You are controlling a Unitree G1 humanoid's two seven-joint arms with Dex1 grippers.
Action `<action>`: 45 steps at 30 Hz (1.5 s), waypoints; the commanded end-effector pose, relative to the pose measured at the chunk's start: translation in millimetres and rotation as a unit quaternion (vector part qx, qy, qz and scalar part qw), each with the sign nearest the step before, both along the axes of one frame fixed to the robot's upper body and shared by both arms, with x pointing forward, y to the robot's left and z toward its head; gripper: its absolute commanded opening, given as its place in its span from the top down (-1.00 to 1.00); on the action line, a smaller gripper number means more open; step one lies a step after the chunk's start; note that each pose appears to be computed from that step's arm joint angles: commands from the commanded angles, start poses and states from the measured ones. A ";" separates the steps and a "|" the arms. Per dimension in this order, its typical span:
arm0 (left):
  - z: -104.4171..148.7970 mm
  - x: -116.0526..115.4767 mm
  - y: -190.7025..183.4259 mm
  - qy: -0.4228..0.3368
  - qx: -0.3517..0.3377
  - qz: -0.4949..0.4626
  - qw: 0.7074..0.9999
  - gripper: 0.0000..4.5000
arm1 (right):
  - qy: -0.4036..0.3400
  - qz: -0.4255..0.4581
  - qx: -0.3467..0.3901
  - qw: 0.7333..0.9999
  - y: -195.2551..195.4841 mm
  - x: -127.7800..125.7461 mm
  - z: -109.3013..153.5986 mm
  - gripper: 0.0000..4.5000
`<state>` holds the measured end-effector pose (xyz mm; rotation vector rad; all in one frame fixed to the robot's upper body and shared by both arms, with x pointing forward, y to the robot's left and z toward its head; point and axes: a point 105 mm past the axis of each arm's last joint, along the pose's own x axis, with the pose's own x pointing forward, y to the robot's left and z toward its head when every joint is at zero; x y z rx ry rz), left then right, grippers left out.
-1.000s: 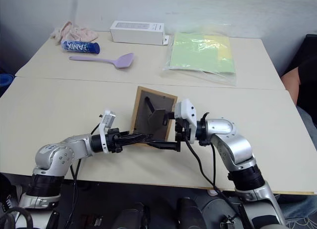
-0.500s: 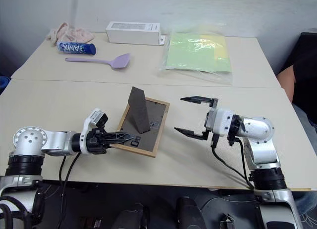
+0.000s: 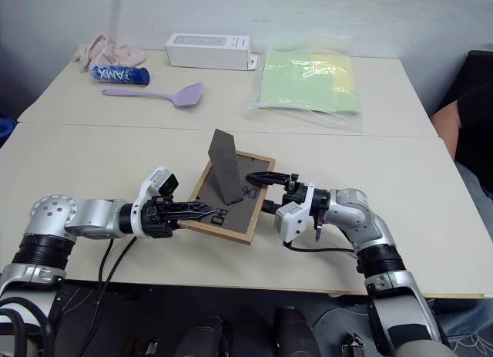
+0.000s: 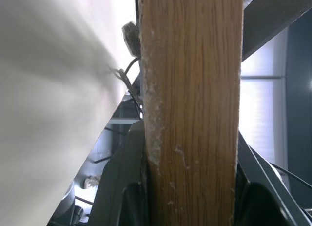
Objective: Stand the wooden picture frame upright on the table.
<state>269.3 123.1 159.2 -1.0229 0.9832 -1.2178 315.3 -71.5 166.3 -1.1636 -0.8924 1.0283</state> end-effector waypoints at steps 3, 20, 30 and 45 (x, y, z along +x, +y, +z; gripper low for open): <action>22.8 -3.5 -1.9 -0.047 -0.024 -0.010 0.999 0.27 | -0.025 -0.021 0.035 0.999 -8.5 6.6 8.8 0.24; 55.7 20.2 99.0 -0.475 0.168 0.265 0.822 -0.74 | 0.281 0.008 0.255 0.925 -16.1 8.4 34.1 0.44; 14.5 -3.0 75.2 -0.643 0.220 0.090 0.728 -1.00 | 0.620 -0.046 0.295 0.725 -26.7 22.7 -23.1 0.44; 1.8 -0.4 89.5 -0.628 0.247 0.105 0.730 -1.00 | 0.594 -0.065 0.279 0.752 -34.2 21.4 -26.4 -0.29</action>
